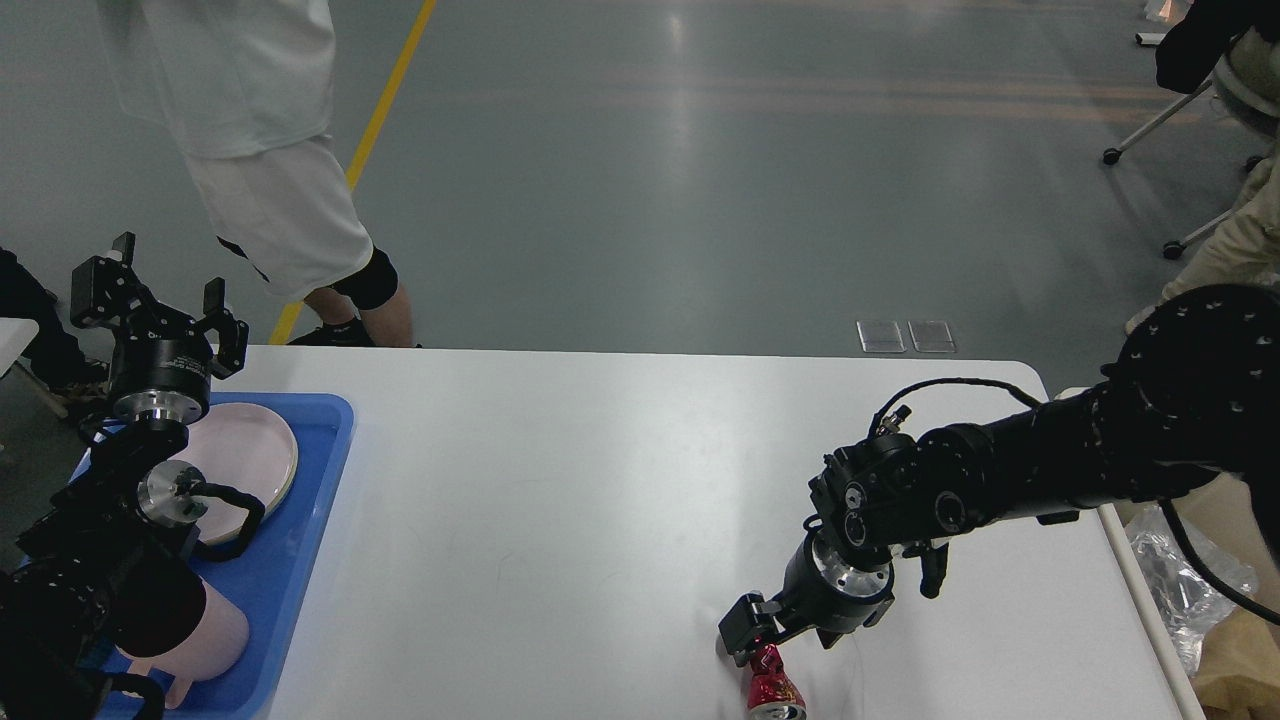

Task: Tidy desktop
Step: 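Move the right gripper to the red crushed can and grasp it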

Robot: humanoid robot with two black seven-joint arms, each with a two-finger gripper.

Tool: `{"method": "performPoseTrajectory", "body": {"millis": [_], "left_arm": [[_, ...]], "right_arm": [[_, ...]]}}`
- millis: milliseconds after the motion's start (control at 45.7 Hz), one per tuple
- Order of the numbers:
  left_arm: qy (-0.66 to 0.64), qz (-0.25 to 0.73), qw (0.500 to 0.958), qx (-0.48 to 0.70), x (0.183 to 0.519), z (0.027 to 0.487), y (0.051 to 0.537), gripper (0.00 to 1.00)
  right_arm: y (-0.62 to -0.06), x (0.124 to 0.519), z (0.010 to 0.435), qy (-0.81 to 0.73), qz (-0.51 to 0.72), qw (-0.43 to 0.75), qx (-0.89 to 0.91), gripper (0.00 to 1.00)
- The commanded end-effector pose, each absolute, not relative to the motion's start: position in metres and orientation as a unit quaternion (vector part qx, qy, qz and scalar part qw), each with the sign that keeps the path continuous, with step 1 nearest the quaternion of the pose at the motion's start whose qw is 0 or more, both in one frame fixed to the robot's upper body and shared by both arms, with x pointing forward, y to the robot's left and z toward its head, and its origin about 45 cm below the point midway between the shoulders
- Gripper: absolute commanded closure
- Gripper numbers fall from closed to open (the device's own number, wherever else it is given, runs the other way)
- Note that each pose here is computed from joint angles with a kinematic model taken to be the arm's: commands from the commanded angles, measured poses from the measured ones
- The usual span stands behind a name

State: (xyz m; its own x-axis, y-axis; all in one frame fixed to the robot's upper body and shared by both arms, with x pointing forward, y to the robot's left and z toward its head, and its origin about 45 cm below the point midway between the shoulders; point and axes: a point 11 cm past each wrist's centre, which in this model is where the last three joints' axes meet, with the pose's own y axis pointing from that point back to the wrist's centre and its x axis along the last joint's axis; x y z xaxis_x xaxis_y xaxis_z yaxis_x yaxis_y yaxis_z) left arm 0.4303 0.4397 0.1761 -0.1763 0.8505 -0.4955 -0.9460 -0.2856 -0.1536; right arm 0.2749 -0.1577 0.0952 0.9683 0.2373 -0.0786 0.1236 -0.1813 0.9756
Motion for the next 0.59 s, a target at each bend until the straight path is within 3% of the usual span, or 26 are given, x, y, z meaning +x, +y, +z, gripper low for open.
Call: {"method": "performPoseTrajectory", "body": {"millis": [0, 285, 372, 460, 569], "left_arm": [[0.094, 0.761, 0.590, -0.253, 0.430, 0.176, 0.440, 0.03], [0.095, 0.761, 0.590, -0.252, 0.430, 0.176, 0.440, 0.03], [0.094, 0.761, 0.590, -0.253, 0.430, 0.176, 0.440, 0.03], [0.095, 0.761, 0.590, -0.252, 0.430, 0.176, 0.440, 0.03], [0.094, 0.761, 0.590, -0.253, 0.431, 0.177, 0.440, 0.03]], "right_arm": [[-0.151, 0.274, 0.090, 0.106, 0.037, 0.617, 0.779, 0.00], [-0.149, 0.283, 0.075, 0.046, 0.055, 0.610, 0.789, 0.04], [-0.155, 0.282, 0.067, 0.043, 0.057, 0.616, 0.784, 0.21], [-0.158, 0.279, 0.064, 0.046, 0.059, 0.620, 0.781, 0.25], [-0.156, 0.278, 0.064, 0.050, 0.059, 0.620, 0.781, 0.52]]}}
